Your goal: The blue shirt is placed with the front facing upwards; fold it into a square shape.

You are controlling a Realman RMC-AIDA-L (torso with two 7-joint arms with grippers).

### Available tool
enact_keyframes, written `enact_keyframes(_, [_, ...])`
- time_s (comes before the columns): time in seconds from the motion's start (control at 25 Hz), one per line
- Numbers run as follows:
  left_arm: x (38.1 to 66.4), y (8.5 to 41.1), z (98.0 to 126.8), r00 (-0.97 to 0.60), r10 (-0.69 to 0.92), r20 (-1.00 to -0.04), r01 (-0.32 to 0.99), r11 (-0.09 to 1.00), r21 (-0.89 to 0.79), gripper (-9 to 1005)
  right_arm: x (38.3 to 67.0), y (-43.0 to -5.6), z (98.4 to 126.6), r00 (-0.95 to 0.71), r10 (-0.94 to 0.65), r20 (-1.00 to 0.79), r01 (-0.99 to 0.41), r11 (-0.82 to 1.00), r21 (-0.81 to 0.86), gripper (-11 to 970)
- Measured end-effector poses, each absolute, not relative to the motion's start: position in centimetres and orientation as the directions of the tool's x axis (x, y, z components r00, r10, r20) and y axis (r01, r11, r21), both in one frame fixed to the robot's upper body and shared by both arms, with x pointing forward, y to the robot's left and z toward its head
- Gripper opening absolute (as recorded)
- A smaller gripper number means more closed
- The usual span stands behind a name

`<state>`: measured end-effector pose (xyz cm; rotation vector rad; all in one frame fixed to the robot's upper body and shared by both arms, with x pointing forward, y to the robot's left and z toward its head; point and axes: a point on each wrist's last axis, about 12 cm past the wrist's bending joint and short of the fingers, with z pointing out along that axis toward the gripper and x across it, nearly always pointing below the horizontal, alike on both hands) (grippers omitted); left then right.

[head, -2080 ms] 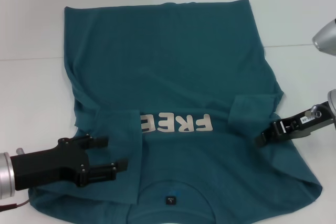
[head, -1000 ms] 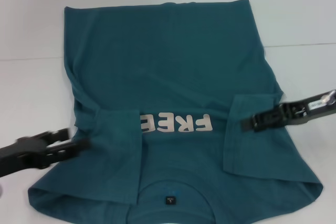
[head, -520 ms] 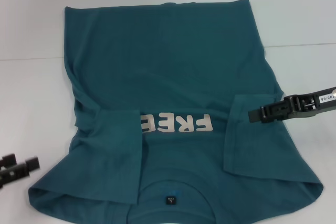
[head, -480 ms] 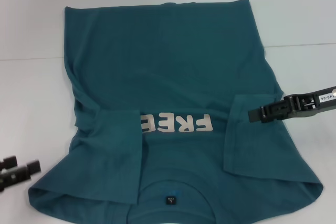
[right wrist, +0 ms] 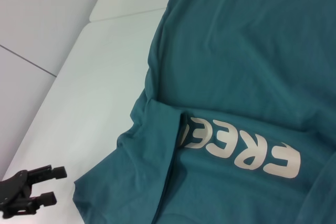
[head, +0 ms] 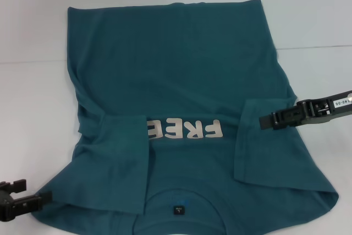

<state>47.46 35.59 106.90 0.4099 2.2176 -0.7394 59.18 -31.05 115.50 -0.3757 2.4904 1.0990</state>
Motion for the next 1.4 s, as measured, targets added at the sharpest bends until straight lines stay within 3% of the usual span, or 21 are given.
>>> enact_keyframes(1.24, [49.0,34.3,105.0,-0.704,0.186,-0.686,0.515,0.799,-0.311,849,59.2,-30.9,115.5,-0.892,-0.081,-0.445,-0.385,0.654,0.651,599])
enact_keyframes(1.4, [49.1,34.1,104.9,-0.705,0.192,-0.682,0.52,0.795,-0.314,770,59.2,-30.9,115.5,-0.892,-0.082,-0.445,-0.385,0.654,0.652,598])
